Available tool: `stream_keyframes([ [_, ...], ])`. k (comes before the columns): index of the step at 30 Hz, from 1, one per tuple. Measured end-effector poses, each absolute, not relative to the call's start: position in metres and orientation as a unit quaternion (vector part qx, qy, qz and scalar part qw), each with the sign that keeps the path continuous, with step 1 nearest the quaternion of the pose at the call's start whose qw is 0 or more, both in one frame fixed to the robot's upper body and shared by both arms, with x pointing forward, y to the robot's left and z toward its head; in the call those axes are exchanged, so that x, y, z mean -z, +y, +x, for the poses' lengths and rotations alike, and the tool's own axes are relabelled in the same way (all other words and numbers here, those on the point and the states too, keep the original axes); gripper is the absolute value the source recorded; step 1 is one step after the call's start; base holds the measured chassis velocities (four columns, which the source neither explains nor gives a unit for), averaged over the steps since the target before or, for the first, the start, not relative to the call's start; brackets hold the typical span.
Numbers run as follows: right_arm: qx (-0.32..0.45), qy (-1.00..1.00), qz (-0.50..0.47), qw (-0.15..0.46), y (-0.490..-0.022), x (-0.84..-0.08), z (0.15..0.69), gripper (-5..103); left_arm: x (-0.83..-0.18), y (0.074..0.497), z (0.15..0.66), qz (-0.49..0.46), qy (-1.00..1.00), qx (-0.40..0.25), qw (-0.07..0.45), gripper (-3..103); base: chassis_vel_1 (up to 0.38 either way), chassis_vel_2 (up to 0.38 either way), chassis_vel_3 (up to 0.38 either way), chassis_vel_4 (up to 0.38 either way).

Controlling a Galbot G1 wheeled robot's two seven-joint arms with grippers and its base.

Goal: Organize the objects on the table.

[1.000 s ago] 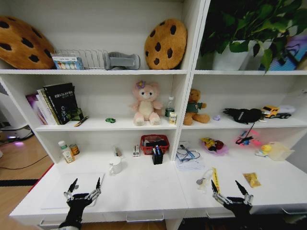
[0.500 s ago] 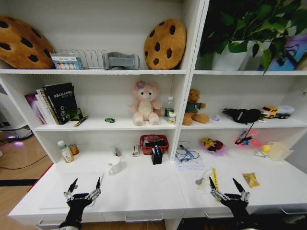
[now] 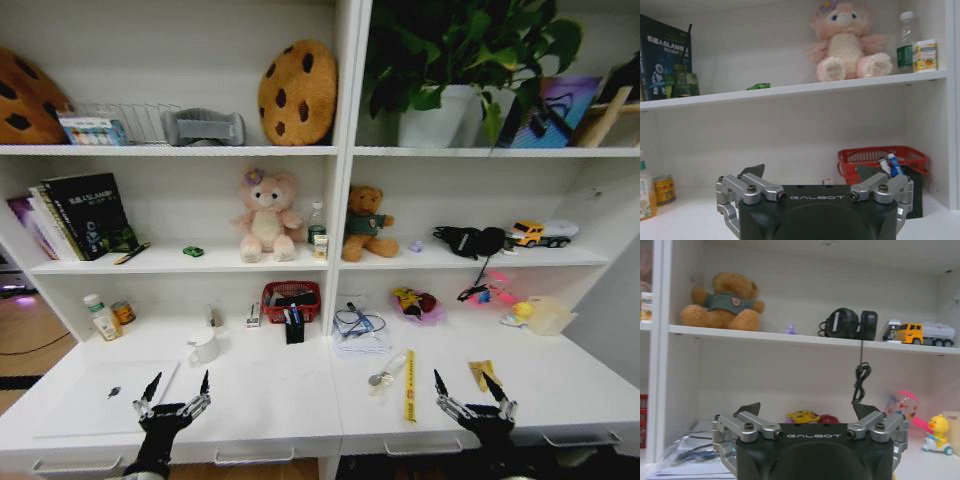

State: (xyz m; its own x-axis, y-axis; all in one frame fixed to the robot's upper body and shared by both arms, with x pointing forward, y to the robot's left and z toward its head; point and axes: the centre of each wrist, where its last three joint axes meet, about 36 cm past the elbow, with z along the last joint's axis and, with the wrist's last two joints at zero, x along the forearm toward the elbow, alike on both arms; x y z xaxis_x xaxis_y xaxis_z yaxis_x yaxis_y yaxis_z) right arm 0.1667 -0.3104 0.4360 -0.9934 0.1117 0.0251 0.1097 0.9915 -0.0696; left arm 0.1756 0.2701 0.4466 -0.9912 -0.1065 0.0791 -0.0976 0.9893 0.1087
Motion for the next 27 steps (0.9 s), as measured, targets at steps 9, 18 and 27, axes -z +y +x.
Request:
stream_keyframes([
  [9,-0.030,-0.998,-0.053,-0.012,-0.316,-0.441,0.186,100,-0.447,0.270,0.176,0.051,-0.996,0.052,0.042,100,-0.359,-0.332,0.335,0.333],
  [18,-0.024,-0.999,-0.047,-0.005,-0.310,-0.443,0.190,100,-0.447,0.270,0.176,0.051,-0.996,0.052,0.042,100,-0.075,-0.156,0.152,0.096],
  [27,-0.004,-0.998,-0.046,0.032,-0.313,-0.436,0.199,100,-0.447,0.270,0.176,0.051,-0.996,0.053,0.042,100,0.048,0.054,-0.059,-0.052],
])
